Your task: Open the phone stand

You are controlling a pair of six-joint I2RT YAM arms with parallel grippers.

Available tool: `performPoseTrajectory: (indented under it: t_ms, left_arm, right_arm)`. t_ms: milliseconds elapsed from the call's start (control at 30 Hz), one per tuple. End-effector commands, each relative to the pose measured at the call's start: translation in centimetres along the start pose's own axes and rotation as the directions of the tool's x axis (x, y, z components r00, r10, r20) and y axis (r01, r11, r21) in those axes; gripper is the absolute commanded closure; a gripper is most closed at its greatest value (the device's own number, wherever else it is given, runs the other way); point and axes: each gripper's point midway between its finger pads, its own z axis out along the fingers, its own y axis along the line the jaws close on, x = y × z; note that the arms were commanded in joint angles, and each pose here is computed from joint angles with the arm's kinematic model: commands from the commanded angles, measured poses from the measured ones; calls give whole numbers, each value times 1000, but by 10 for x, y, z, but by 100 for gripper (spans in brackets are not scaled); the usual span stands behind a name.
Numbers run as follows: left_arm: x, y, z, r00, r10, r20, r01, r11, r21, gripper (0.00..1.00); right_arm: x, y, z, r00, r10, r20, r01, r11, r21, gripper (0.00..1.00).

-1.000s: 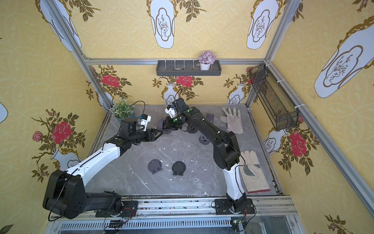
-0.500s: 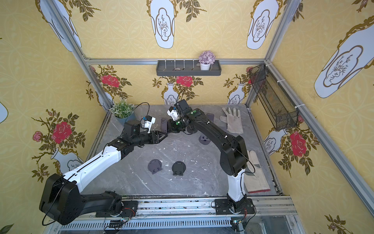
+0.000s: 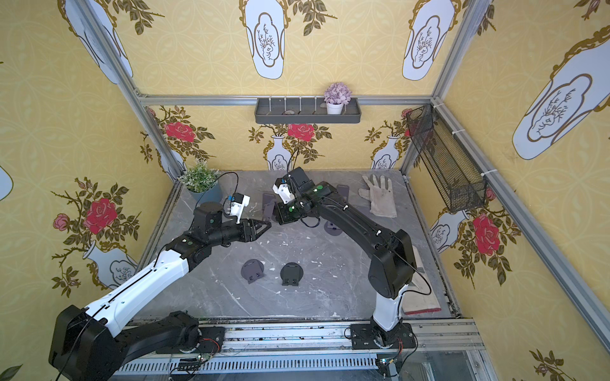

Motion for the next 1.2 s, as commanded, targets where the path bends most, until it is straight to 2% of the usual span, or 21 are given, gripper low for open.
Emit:
performPoseTrajectory:
  t_ms: [0, 333, 467, 500, 533, 567, 600, 800, 1167]
  left_arm:
    - [3, 22, -5, 1000, 13, -5, -13, 993, -118, 67]
    - [-1, 16, -2, 997, 62, -38, -66, 993, -101, 66]
    - [1, 15, 2, 996, 68, -58, -73, 994, -87, 62]
    - [2, 16, 3, 996, 67, -65, -72, 994, -83, 56]
    - [3, 17, 4, 995, 66, -69, -71, 994, -83, 40]
    - [4, 18, 5, 996, 61, -72, -68, 994, -86, 16]
    - [3, 18, 5, 996, 62, -69, -68, 994, -87, 1]
    - [-5, 10, 2, 994, 96, -44, -99, 993, -67, 1]
    - [-1, -18, 3, 988, 151, -22, -148, 982, 116, 2]
  right_arm:
    - [17, -41, -8, 999, 18, -39, -8, 972, 234, 100]
    - [16, -41, -6, 999, -11, -46, 24, 956, 293, 100]
    - [18, -28, -4, 999, -15, -43, 27, 961, 276, 100]
    - [18, -23, -4, 999, -16, -38, 25, 964, 265, 100]
    - [18, -20, -4, 999, -13, -32, 20, 967, 252, 100]
    - [18, -14, -3, 1000, -10, -26, 16, 972, 233, 100]
    - [19, -10, -4, 1000, -5, -17, 9, 977, 215, 100]
    - [29, 8, -4, 1000, 5, 4, -6, 987, 162, 100]
    - [41, 27, -10, 1000, -7, 15, 5, 994, 105, 100]
